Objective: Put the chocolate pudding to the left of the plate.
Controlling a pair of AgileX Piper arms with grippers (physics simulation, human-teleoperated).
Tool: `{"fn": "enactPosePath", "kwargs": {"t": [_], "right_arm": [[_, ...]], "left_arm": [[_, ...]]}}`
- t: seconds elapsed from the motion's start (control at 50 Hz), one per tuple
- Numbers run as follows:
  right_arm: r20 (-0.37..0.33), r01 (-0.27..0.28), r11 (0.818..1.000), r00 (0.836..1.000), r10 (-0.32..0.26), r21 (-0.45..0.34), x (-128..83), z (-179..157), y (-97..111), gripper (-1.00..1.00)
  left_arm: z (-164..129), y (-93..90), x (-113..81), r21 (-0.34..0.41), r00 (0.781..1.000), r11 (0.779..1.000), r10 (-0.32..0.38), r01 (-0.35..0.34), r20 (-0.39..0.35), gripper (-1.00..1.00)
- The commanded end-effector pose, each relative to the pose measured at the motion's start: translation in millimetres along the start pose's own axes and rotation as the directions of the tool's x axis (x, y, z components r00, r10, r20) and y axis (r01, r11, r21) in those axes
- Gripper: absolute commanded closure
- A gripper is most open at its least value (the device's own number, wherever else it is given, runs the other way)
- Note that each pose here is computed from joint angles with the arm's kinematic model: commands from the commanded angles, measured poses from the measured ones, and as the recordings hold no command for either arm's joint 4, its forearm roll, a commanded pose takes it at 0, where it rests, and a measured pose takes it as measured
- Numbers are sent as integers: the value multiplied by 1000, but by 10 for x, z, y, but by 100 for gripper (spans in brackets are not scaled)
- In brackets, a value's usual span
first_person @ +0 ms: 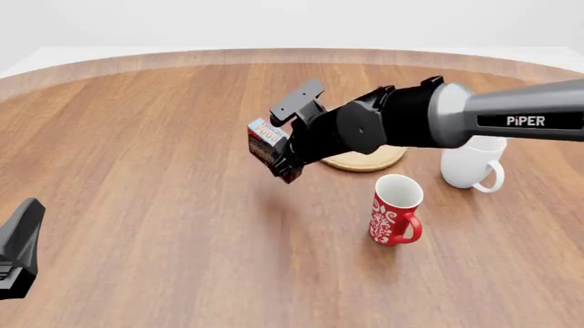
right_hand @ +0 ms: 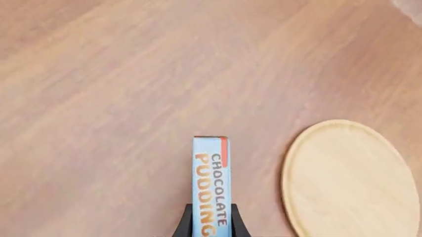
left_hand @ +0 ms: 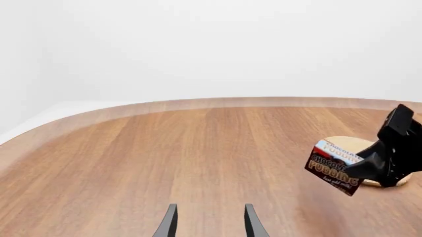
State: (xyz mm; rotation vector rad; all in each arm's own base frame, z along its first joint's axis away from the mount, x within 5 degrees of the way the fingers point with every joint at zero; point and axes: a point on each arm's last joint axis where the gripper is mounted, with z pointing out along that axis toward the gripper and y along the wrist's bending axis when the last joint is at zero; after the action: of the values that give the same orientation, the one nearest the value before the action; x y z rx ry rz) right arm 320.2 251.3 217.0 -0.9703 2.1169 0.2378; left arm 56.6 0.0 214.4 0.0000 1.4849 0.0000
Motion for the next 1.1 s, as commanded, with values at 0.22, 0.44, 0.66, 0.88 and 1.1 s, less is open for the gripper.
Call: {"fn": "enactPosePath", "kwargs": {"t": [0.22,0.44,0.66,0.88,1.1], "right_arm": [[46,18,1000,999,-19,23,-524,-271,-176,100],[17,52,998,998,-53,46,-790,-80,-408,100],[-14,-2,997,1000,3,80,-986,296,-766,100],[-36,15,996,999,-12,91,-1109,646,-961,100],[-58,29,996,998,-24,87,-1125,878,-1013,100]], "left_arm": [[0,0,0,0,1000,1000,0,0,0,-100],[0,0,0,0,1000,1000,0,0,0,-100],[0,0,0,0,1000,1000,0,0,0,-100],[0,0,0,0,1000,1000,0,0,0,-100],[0,0,0,0,1000,1000,0,0,0,-100]]}}
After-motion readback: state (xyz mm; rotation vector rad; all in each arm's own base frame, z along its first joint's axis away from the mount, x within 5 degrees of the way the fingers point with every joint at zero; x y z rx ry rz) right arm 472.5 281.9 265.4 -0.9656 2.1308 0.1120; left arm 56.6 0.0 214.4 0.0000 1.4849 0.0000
